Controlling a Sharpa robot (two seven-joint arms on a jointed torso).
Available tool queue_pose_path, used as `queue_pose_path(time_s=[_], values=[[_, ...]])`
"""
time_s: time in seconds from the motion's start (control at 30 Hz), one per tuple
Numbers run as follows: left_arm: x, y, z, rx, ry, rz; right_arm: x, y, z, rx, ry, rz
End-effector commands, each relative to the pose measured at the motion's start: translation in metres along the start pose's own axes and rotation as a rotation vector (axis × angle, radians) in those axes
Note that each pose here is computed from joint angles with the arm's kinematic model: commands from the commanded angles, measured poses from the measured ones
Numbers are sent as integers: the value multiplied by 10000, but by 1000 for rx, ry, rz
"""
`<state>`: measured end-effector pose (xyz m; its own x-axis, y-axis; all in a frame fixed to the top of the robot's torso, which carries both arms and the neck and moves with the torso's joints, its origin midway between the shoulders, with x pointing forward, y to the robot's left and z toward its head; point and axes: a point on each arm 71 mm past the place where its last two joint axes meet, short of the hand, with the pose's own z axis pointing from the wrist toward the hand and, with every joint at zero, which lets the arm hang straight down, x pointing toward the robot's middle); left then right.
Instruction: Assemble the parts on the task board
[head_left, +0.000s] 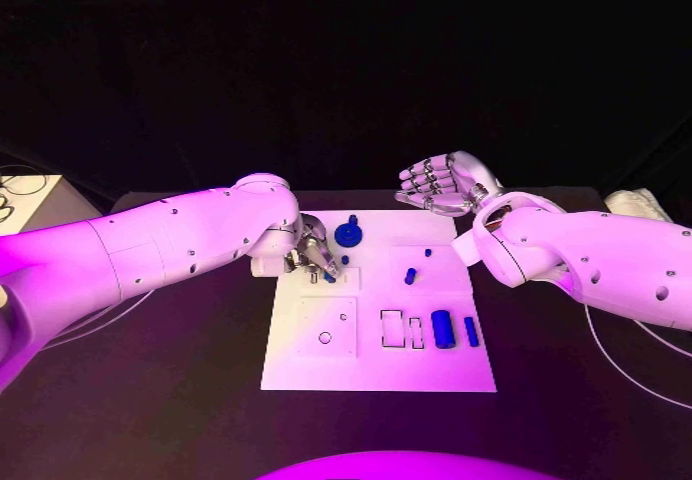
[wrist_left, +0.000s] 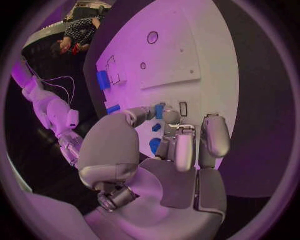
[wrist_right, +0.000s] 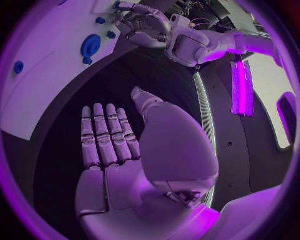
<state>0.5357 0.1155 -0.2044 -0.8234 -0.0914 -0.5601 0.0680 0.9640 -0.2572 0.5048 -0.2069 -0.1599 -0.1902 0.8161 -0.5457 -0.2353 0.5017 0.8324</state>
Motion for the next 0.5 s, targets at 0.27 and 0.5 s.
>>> queue_pose_path(time_s=[0.27,0.5], values=[[85,-20,43,-4,35,24,14,13,-3,-13,16,-6],[102,-27,51,-3,41,28,14,13,-4,-13,17,-6]])
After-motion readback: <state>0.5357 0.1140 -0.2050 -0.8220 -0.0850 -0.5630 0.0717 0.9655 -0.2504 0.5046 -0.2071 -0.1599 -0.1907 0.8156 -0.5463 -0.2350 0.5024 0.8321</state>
